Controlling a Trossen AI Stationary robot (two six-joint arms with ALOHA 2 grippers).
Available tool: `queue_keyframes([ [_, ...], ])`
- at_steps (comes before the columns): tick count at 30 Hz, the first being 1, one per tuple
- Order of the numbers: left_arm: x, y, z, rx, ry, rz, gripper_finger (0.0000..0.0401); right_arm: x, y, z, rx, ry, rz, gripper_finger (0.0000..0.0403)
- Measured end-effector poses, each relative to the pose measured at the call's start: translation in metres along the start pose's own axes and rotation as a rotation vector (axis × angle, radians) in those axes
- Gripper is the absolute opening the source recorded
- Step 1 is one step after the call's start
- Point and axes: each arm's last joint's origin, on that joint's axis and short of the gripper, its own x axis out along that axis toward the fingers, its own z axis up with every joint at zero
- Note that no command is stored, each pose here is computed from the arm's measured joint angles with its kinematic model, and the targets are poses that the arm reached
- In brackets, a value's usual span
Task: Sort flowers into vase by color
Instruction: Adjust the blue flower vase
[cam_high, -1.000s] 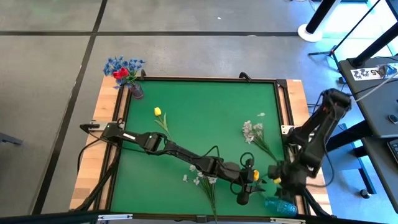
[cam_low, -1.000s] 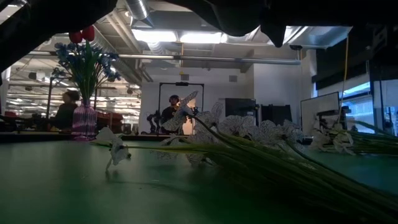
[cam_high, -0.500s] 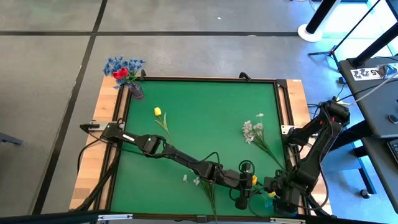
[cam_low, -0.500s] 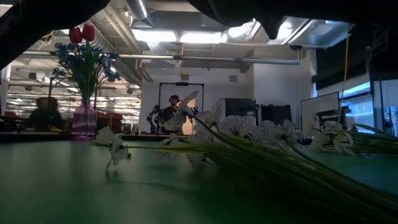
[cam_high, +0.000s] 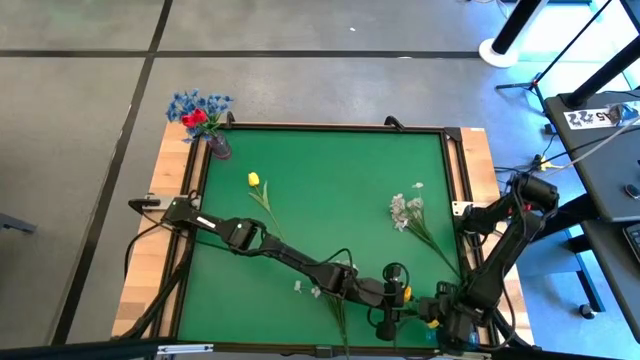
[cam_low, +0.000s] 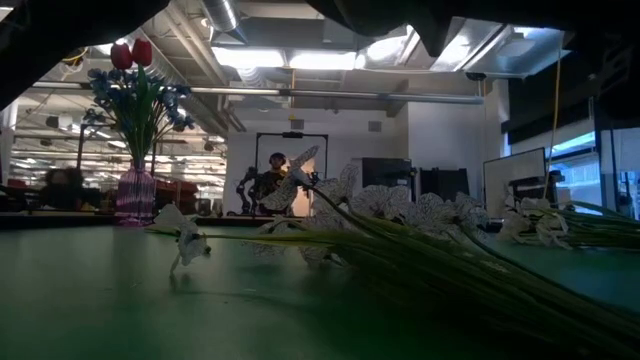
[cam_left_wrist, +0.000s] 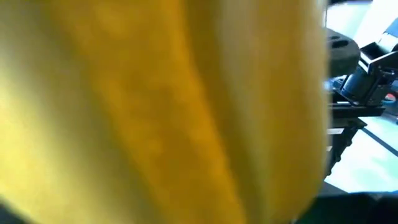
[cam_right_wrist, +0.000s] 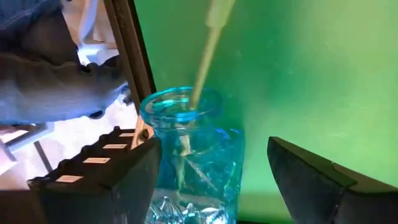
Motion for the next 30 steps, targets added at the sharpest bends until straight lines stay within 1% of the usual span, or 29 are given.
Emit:
queue_keyframes([
  [3,0.000,0.001,0.000,0.000,0.001,0.001,0.0144,0.000,0.002,0.001,-0.005,0.000,0.014,0.0296],
  [8,0.000,0.001,0.000,0.001,0.000,0.004,0.0144,-0.010,0.013,0.002,-0.041,-0.015,0.042,0.0296],
  [11,0.000,0.001,0.000,0.000,-0.001,0.004,0.0144,-0.010,0.015,0.003,-0.041,-0.035,0.034,0.0296],
  [15,0.000,-0.001,0.000,-0.003,-0.001,0.000,0.0144,0.008,0.014,0.002,-0.049,-0.016,-0.035,0.0296],
  [19,-0.001,-0.005,-0.004,0.004,0.021,-0.004,0.0143,0.025,0.015,0.003,-0.032,0.023,-0.054,0.0296],
  [22,-0.001,-0.006,-0.005,0.004,0.020,-0.007,0.0143,0.027,0.015,0.004,-0.032,-0.004,-0.067,0.0294],
  [24,-0.001,-0.007,-0.004,0.003,0.009,0.009,0.0143,0.027,0.015,0.005,-0.035,-0.041,-0.073,0.0282],
  [26,-0.001,-0.008,-0.003,0.003,-0.001,0.033,0.0143,0.027,0.014,0.005,-0.035,-0.065,-0.084,0.0260],
  [30,-0.002,-0.010,-0.002,-0.001,-0.022,0.045,0.0143,0.027,0.014,0.006,-0.051,-0.096,-0.091,0.0189],
])
